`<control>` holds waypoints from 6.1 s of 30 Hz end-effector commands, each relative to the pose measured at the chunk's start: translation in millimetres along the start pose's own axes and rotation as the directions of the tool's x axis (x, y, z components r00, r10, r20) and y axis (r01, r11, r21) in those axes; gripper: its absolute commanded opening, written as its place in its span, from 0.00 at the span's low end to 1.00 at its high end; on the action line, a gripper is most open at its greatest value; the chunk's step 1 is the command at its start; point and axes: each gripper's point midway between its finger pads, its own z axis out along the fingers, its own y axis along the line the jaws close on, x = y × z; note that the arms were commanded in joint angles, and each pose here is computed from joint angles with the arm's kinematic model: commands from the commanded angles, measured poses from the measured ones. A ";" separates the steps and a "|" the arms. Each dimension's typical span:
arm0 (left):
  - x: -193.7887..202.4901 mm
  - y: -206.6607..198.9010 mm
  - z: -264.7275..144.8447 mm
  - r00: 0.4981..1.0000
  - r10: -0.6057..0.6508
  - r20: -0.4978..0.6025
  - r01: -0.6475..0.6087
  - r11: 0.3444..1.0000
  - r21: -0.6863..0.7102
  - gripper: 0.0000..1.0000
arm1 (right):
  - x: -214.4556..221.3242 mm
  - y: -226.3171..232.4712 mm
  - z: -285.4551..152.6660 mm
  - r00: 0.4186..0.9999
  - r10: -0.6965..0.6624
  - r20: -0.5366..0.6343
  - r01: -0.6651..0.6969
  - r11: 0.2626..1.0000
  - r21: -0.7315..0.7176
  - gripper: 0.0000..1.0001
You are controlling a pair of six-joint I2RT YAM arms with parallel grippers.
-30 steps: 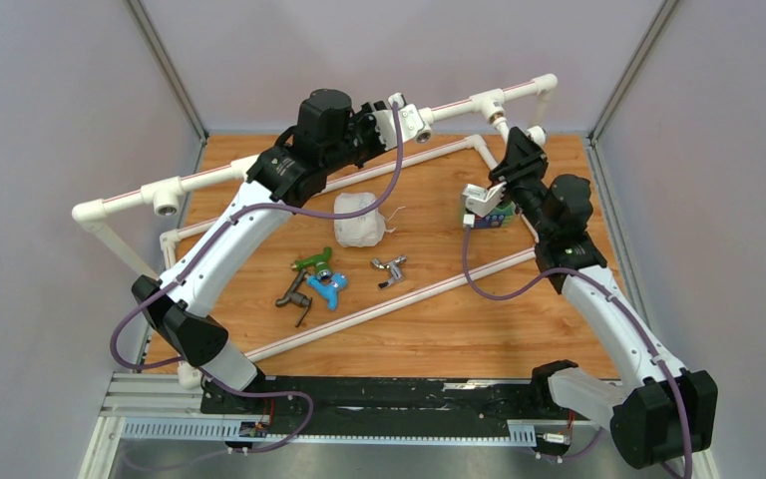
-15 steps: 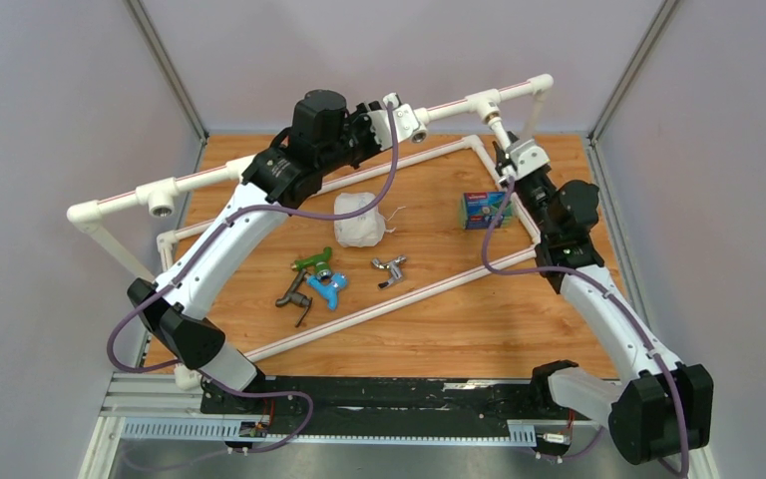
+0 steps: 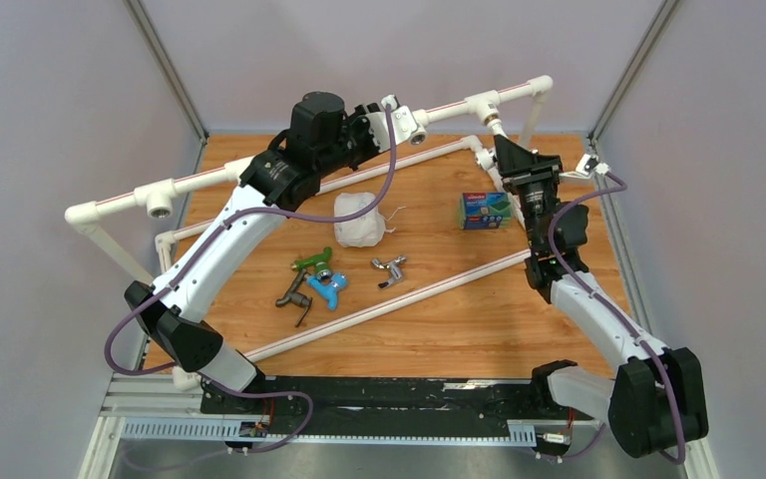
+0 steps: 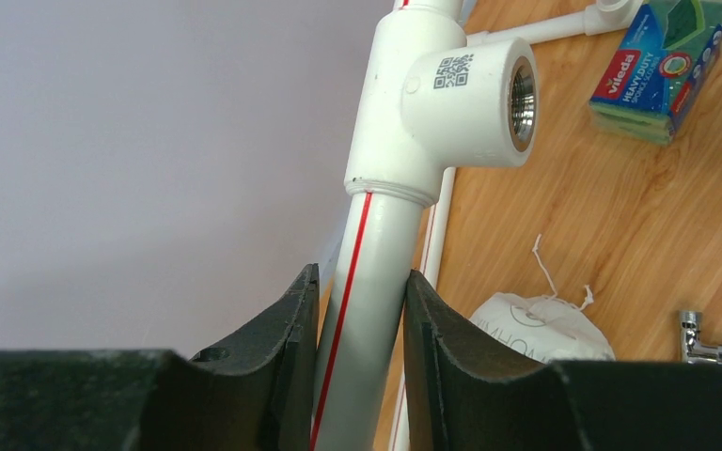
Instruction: Install the water faucets
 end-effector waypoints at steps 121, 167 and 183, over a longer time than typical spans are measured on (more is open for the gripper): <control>41.9 -25.6 -9.6 0.884 -0.448 -0.134 0.436 0.893 -0.111 0.00 | -67.1 13.1 -90.2 -0.006 -0.998 -0.065 0.990 0.003 -0.142 1.00; 6.4 -0.1 -30.6 0.874 -0.485 -0.023 0.478 0.868 -0.136 0.14 | -24.4 34.0 -8.3 0.997 -0.063 0.040 0.063 0.998 0.007 0.00; 6.5 31.1 -158.1 0.747 -0.606 0.275 0.665 0.666 -0.338 0.75 | -28.6 -17.8 -33.3 0.873 0.430 0.231 -0.473 0.862 0.181 0.61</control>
